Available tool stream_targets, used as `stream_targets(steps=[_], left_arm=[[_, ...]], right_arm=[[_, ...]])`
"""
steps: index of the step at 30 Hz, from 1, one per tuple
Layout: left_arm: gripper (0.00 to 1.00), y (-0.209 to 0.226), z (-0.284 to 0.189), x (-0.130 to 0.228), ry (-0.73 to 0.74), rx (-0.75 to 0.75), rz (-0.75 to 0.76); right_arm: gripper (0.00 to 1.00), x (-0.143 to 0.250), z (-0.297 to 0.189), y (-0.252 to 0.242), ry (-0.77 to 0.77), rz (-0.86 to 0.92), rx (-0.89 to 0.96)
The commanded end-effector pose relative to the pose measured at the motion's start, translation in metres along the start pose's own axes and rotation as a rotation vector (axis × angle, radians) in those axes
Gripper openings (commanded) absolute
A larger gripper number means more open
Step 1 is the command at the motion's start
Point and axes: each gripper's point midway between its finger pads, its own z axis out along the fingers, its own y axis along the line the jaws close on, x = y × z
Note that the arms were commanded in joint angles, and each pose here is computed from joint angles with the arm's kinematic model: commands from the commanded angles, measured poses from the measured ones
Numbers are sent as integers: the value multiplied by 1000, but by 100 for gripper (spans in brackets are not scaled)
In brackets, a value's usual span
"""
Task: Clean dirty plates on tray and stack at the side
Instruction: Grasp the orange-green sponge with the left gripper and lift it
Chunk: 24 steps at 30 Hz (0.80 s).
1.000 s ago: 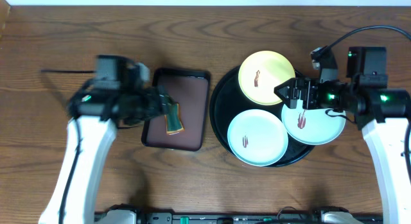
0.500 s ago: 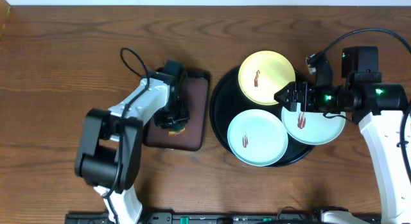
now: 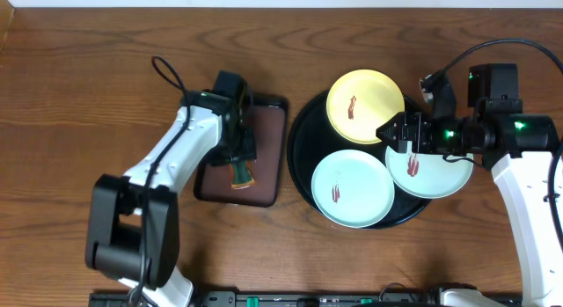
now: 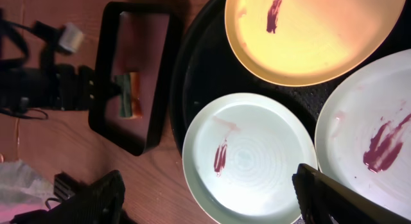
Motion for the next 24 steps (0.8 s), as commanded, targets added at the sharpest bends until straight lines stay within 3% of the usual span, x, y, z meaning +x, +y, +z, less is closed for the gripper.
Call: stream_targets(steps=[1,11,13,14,16,21,22,23,24], left_arm=[[52,15,4,-18,-73,-90,23],[47,25,49,-7,14,-127,19],[34,24,50,-9,9,-123,19],[11,21,50,-9,9,-108,28],[7,6,44,-9,28,-29,99],[8,-9,-4,-27,-40,9,111],[17,-11,-9,-29,-55,15,112],[40,-12,-14,-30,-70,21,114],[52,-12,-17,-31,-77,23,115]], right_arm=[[83,-4,-2,6,-10,-14,-9],[82,-3,-2,7,-7,-12,-10],[81,-3,-2,6,-5,-12,-9],[81,-2,-2,6,-5,-11,-9],[81,-1,-2,6,0,-8,-8],[81,1,-2,6,7,-3,-8],[81,1,-2,6,7,-3,-8],[81,1,-2,6,7,-3,-8],[81,1,-2,6,7,-3,-8]])
